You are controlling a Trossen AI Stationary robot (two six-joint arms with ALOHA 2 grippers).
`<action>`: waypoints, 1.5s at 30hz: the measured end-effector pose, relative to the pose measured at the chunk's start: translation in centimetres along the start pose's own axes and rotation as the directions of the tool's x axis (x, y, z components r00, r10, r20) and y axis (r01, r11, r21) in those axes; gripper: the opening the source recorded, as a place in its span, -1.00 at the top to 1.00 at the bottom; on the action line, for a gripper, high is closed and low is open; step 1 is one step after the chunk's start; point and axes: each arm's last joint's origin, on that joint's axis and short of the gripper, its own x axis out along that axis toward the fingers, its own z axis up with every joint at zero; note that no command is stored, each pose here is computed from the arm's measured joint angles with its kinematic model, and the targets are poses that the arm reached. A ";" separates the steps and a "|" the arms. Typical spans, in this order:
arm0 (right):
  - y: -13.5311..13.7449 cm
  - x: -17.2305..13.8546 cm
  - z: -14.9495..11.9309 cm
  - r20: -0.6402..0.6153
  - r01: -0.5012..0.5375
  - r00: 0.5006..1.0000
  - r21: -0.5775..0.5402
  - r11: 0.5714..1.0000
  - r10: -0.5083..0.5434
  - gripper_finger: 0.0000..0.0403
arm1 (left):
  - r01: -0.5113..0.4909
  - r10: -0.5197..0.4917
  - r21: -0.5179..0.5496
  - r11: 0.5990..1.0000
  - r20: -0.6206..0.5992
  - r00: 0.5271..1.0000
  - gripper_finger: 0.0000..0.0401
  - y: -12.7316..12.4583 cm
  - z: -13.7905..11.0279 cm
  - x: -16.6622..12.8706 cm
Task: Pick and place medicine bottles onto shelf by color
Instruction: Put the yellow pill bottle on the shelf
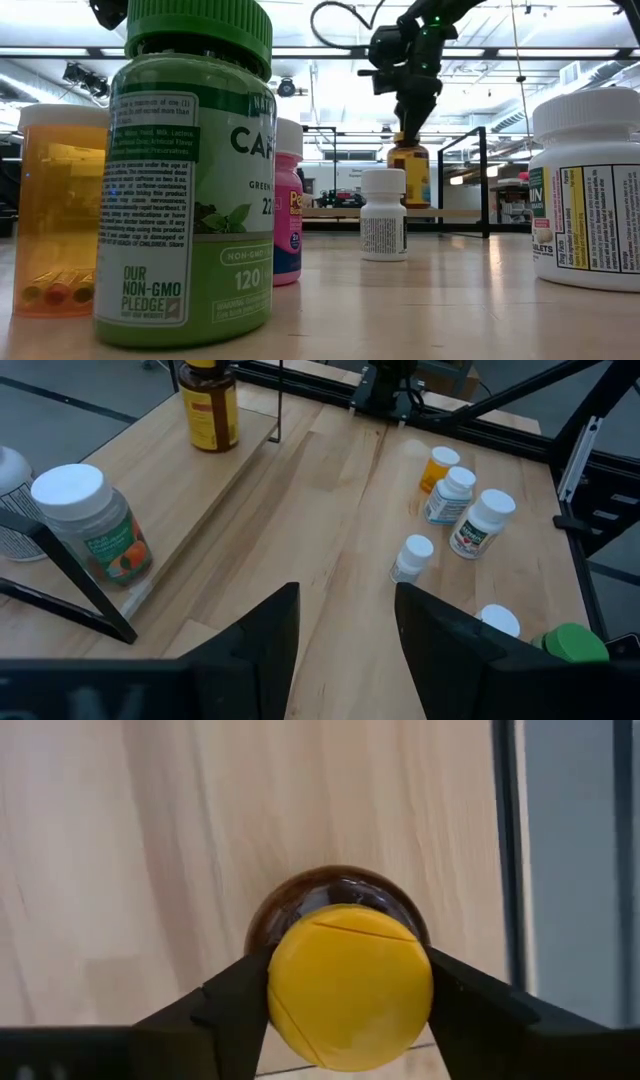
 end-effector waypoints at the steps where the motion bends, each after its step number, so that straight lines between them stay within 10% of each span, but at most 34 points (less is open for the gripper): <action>1: 0.0 0.0 0.0 -0.002 0.000 1.000 0.055 0.999 0.000 -0.15 | 0.000 0.000 0.000 1.000 0.000 1.000 0.13 0.0 0.0 0.0; 7: -0.1 0.0 0.1 0.005 0.012 1.000 0.414 0.910 -0.016 -0.13 | 0.000 0.000 0.005 1.000 0.000 1.000 0.13 0.0 0.0 0.0; 17: 0.0 0.1 0.2 0.004 0.018 0.999 0.845 0.534 -0.040 -0.25 | 0.000 0.000 0.007 1.000 0.000 1.000 0.13 0.0 0.0 0.0; 45: 1.7 -0.2 0.5 -0.076 0.141 0.988 0.818 0.558 -0.137 -0.67 | 0.001 -0.001 0.008 1.000 -0.001 1.000 0.13 0.0 0.0 0.0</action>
